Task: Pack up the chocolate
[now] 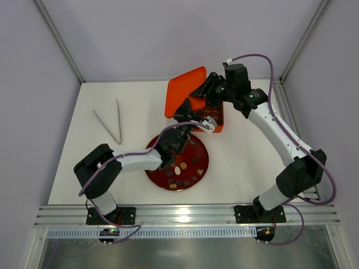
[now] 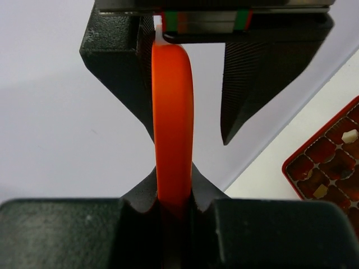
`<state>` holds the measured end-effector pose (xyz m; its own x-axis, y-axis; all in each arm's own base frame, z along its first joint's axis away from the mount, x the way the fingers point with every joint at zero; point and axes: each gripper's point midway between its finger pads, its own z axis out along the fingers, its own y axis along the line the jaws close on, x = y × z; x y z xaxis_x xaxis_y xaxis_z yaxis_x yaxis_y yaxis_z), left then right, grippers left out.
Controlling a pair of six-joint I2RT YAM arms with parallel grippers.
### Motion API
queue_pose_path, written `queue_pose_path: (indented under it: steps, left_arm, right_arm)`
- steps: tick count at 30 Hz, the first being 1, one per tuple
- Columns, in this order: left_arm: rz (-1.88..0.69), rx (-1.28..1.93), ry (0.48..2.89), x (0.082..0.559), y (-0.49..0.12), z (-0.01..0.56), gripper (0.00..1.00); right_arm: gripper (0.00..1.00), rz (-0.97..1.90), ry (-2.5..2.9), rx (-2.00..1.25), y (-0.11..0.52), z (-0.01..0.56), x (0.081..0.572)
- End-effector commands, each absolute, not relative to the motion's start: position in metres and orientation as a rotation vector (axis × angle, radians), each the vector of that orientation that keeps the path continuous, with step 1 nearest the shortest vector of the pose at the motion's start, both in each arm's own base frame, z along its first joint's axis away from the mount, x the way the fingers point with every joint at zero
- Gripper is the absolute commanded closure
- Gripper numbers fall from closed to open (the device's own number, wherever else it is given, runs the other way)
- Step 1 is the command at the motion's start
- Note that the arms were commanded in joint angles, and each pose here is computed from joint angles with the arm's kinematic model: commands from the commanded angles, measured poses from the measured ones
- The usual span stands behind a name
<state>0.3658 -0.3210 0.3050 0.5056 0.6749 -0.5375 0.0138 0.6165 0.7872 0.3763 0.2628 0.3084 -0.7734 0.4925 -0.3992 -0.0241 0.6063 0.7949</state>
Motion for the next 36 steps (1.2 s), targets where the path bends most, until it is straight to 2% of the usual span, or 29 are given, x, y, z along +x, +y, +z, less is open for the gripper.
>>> queue_pose_path:
  steps: [1, 5, 6, 9, 15, 24, 28, 33, 34, 35, 36]
  left_arm:
    - [0.383, 0.584, 0.855, 0.350, -0.306, 0.377, 1.00]
    - [0.366, 0.600, 0.868, 0.350, -0.310, 0.373, 1.00]
    - [0.348, 0.599, 0.881, 0.351, -0.312, 0.372, 1.00]
    - [0.317, 0.628, 0.916, 0.352, -0.315, 0.367, 1.00]
    - [0.271, 0.670, 0.974, 0.356, -0.325, 0.358, 1.00]
    - [0.175, 0.690, 1.100, 0.364, -0.335, 0.353, 1.00]
    - [0.077, 0.701, 1.236, 0.374, -0.337, 0.346, 1.00]
    - [-0.289, 0.656, 1.390, 0.384, -0.354, 0.368, 1.00]
    - [-0.308, 0.660, 1.502, 0.398, -0.346, 0.347, 1.00]
    - [-0.369, 0.624, 1.503, 0.403, -0.346, 0.367, 1.00]
    - [-0.534, 0.625, 1.594, 0.398, -0.355, 0.355, 1.00]
  right_arm:
    - [0.50, 1.140, 2.160, 0.304, 0.263, 0.328, 0.368]
    - [0.38, 1.102, 2.106, 0.289, 0.257, 0.336, 0.374]
    - [0.32, 1.096, 2.089, 0.289, 0.256, 0.338, 0.376]
    - [0.21, 1.083, 1.992, 0.260, 0.250, 0.356, 0.378]
    - [0.08, 1.042, 1.861, 0.205, 0.238, 0.387, 0.379]
    - [0.04, 0.961, 1.736, 0.280, 0.202, 0.409, 0.375]
    - [0.04, 0.901, 1.681, 0.341, 0.172, 0.416, 0.374]
    - [0.04, 0.812, 1.662, 0.402, 0.128, 0.409, 0.385]
    - [0.04, 0.819, 1.671, 0.399, 0.126, 0.405, 0.386]
    - [0.04, 0.808, 1.679, 0.397, 0.122, 0.398, 0.390]
    - [0.04, 0.791, 1.680, 0.409, 0.112, 0.394, 0.395]
